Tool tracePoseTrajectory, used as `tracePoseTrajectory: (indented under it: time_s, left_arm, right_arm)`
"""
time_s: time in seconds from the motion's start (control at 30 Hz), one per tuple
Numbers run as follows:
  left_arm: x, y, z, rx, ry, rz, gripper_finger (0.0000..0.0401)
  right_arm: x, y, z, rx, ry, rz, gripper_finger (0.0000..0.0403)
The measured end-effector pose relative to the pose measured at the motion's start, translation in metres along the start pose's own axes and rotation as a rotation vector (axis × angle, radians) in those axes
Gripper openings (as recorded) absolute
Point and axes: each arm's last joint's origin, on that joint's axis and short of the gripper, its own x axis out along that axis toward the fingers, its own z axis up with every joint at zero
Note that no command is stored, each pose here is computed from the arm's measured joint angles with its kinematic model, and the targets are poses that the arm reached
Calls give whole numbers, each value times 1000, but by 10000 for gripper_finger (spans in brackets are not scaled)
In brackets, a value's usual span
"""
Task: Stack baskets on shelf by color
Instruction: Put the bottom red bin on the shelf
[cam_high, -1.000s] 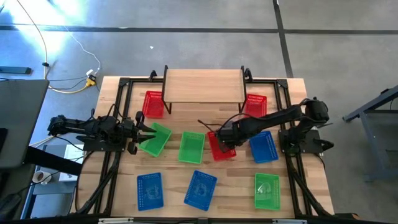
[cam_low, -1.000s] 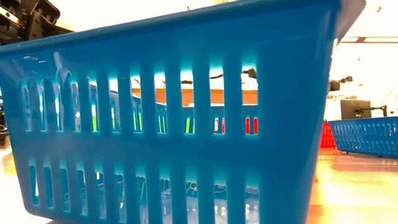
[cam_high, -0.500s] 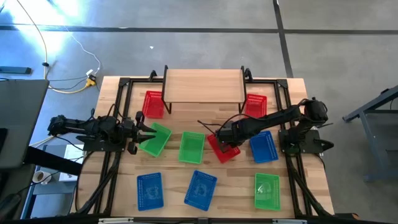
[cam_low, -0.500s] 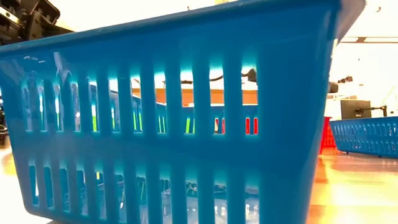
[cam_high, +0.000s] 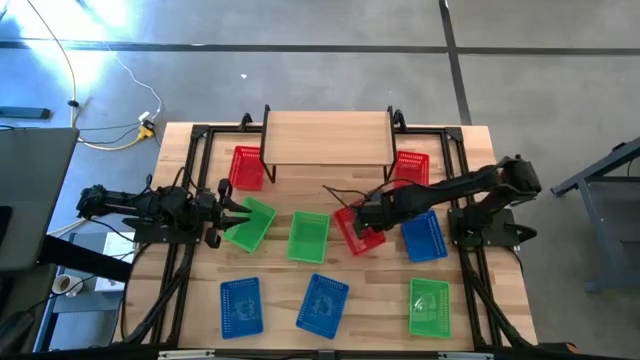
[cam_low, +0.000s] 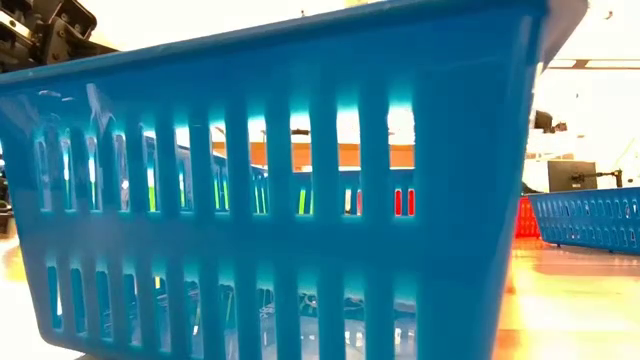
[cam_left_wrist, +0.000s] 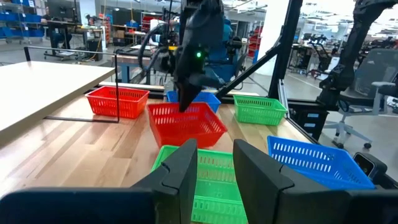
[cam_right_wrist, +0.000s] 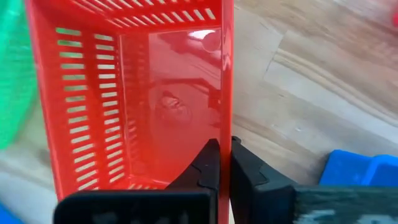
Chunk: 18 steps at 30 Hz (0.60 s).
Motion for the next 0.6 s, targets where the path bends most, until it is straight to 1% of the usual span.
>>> tracePoseTrajectory:
  time_s: [0.23,0.47,0.6]
  left_arm:
    - [0,0,0,0,0,1,94]
    - [0,0,0,0,-1,1,94]
    - [0,0,0,0,0,4,94]
  right_arm:
    - [-30,-7,2,24,-73,103,1]
    - [-61,-6,8,15,-182,305,0]
    - [-74,-8,16,12,-267,377,0]
